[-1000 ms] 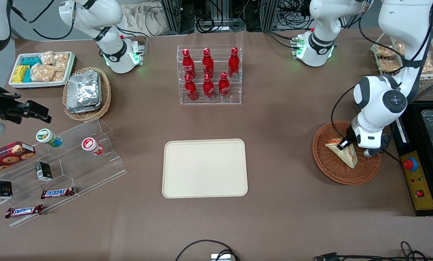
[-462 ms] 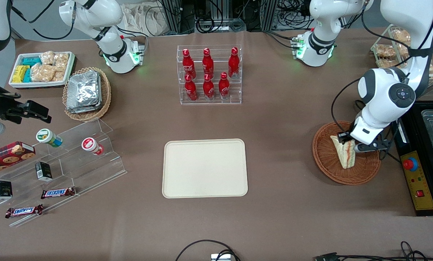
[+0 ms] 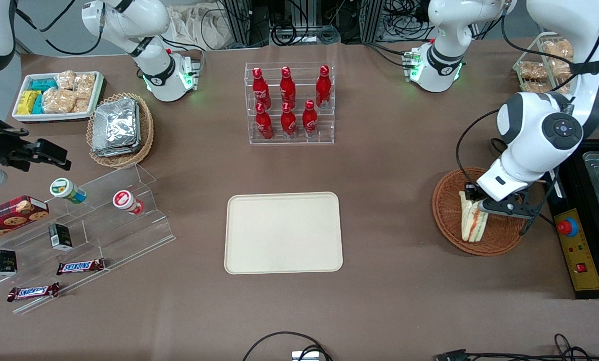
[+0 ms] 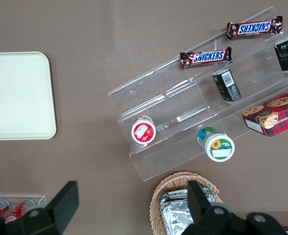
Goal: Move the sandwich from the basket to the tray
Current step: 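Lift the sandwich upright out of the basket with the left gripper, then carry the sandwich over to the cream tray with the left gripper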
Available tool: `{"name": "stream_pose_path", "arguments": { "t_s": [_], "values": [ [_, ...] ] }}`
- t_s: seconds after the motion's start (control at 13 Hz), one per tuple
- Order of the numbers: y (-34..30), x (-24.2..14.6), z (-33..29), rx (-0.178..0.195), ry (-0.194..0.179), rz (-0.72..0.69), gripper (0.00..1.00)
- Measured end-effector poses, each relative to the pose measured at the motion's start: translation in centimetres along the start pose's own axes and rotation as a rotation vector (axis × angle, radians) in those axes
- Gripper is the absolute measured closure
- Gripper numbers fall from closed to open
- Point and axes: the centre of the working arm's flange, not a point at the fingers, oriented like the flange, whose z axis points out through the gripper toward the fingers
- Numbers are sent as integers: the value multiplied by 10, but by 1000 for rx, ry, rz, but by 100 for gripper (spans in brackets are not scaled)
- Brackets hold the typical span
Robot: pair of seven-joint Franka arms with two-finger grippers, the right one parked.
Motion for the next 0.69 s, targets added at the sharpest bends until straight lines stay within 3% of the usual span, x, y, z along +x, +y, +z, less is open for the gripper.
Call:
{"name": "stream_pose_path", "arguments": {
  "t_s": [0.31,0.54,0.69],
  "values": [
    [6,31,-61,-3,-36,13,82],
    [24,52,-104,-10,-12,3,82],
    [49,64,-117,-20,-14,-10,82]
  ]
}}
